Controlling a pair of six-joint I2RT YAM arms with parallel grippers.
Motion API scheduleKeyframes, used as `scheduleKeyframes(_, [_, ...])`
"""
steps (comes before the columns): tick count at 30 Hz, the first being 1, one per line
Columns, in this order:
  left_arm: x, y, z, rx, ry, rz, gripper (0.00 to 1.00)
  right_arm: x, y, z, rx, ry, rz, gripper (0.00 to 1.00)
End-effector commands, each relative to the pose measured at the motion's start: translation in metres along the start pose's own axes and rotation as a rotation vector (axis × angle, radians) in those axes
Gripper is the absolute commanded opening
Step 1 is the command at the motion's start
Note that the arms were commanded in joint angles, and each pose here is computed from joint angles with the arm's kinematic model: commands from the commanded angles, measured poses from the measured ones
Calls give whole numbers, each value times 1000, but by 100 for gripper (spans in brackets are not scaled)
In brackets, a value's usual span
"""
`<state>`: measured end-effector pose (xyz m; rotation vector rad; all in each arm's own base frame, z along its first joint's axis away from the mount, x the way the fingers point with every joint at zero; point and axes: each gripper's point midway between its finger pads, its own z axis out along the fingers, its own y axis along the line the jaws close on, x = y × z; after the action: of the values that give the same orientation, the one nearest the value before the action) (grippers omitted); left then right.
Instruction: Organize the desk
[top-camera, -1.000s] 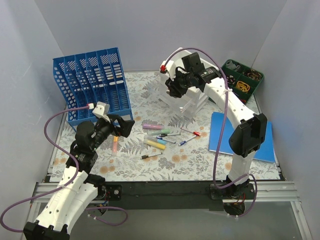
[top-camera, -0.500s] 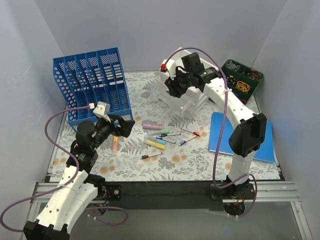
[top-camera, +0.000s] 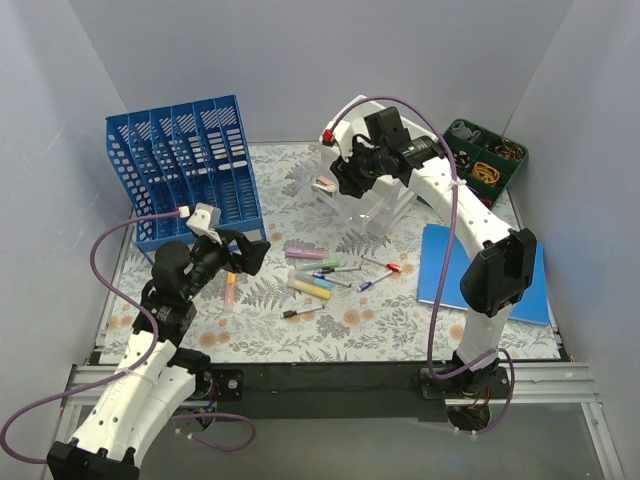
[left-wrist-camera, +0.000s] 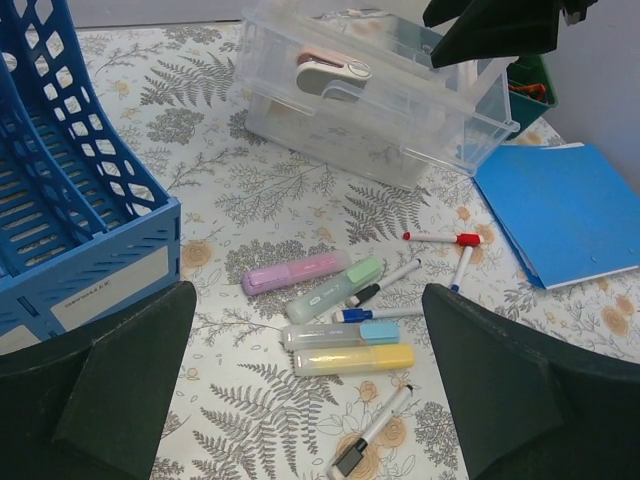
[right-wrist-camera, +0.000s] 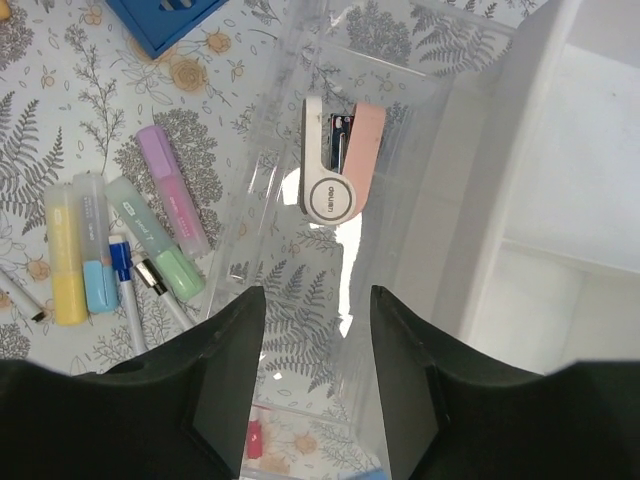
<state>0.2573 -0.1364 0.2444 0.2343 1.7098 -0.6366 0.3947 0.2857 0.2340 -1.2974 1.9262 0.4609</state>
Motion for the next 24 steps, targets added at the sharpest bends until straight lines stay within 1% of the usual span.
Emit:
scheduleKeyframes(1, [-2,-8,0,47,0,-13,98,-31,-11,-36,112,-81,-1,54])
scheduleKeyframes(3, [-1,-15,3,85,5,-34,98,-31,-15,-40,135,-77,-4,53])
scheduleKeyframes(5, [3,-25,7,143,33,-84,98,-33,-19,-46,163,-83,8,53])
scheduleKeyframes(6, [0,-29,8,163,25,-100,98,-33,-19,-47,172,-81,22,52])
scheduleKeyframes(8, [4,-36,11,196,52,-167,97,-30,-21,-52,193,-75,28,50])
scheduleKeyframes(10, [1,-40,17,224,45,-204,96,-29,-22,-60,210,-83,35,49])
scheduleKeyframes(12, [2,-46,23,255,63,-288,93,-21,-26,-64,225,-72,56,48])
scheduleKeyframes(14, [5,-52,27,282,86,-379,88,-14,-33,-72,243,-74,76,46])
scheduleKeyframes(15, [3,-54,31,299,79,-403,84,-12,-36,-75,252,-77,84,46])
scheduleKeyframes(16, [10,-53,39,295,108,-436,81,-11,-36,-77,249,-83,87,45])
scheduleKeyframes(18, [9,-56,47,308,123,-482,77,-5,-40,-78,249,-79,103,45])
scheduleKeyframes(19, [17,-58,54,307,154,-499,76,-3,-39,-77,243,-77,107,44])
scheduleKeyframes(21, [15,-60,63,303,150,-508,73,1,-41,-75,242,-69,113,44])
scheduleKeyframes(23, [24,-62,73,294,174,-524,69,4,-42,-72,237,-62,118,43])
scheduleKeyframes(24, [20,-63,79,294,162,-524,64,5,-43,-71,239,-59,120,43])
